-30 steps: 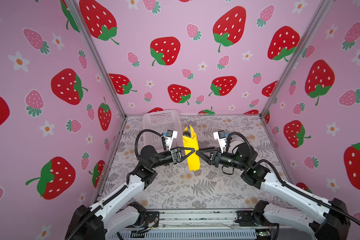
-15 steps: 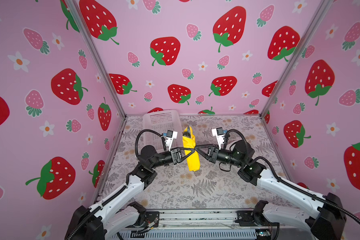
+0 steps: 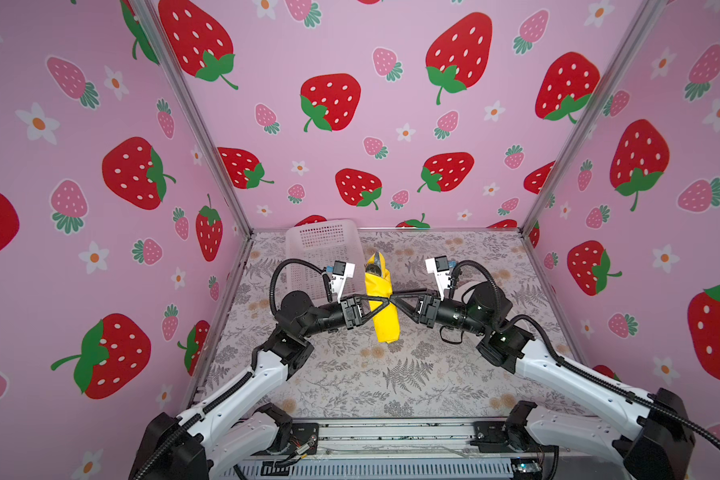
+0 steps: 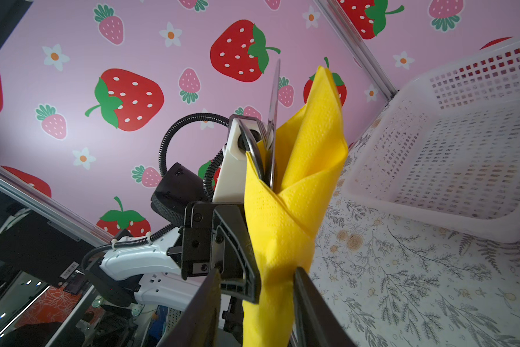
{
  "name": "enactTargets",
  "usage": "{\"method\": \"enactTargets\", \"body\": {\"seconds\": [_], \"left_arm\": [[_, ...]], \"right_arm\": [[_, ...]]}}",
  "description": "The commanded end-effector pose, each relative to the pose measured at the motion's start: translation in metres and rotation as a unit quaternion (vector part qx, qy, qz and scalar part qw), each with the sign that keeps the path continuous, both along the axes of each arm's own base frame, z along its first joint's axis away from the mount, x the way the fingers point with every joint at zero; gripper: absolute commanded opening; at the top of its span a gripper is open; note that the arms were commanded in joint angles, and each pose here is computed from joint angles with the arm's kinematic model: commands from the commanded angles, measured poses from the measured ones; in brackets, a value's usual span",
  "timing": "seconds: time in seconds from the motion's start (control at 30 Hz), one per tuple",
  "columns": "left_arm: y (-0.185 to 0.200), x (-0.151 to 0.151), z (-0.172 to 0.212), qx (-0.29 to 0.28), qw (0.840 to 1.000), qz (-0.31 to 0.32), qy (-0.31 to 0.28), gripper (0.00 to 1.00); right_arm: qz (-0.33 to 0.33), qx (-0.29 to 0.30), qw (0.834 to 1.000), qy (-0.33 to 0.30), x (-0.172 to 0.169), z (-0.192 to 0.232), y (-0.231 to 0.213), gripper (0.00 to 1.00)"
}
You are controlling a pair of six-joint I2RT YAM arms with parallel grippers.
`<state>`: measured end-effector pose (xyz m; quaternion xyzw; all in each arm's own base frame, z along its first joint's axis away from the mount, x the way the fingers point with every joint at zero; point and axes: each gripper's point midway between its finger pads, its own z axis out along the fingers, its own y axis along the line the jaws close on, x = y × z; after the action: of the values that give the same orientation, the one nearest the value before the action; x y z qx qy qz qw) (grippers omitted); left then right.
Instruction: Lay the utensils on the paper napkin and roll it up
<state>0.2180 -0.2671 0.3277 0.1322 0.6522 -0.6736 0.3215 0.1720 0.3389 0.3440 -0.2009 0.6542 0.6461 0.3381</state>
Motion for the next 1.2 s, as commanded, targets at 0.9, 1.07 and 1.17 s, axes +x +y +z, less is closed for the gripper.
{"method": "enactTargets", "body": {"seconds": [0.9, 1.07, 1.17], "left_arm": [[0.019, 0.006, 0.015, 0.01, 0.999, 0.034, -0.015, 0.11], [0.039, 0.013, 0.006, 0.026, 0.998, 0.065, 0.002, 0.11], [0.049, 0.017, 0.002, 0.028, 0.997, 0.076, 0.012, 0.11]], "right_arm": [[-0.068, 0.004, 0.998, 0.015, 0.024, -0.022, -0.02, 0.43], [-0.167, -0.033, 0.983, 0.073, 0.061, -0.061, -0.046, 0.48], [-0.186, -0.068, 0.975, 0.103, 0.076, -0.085, -0.046, 0.5]]}}
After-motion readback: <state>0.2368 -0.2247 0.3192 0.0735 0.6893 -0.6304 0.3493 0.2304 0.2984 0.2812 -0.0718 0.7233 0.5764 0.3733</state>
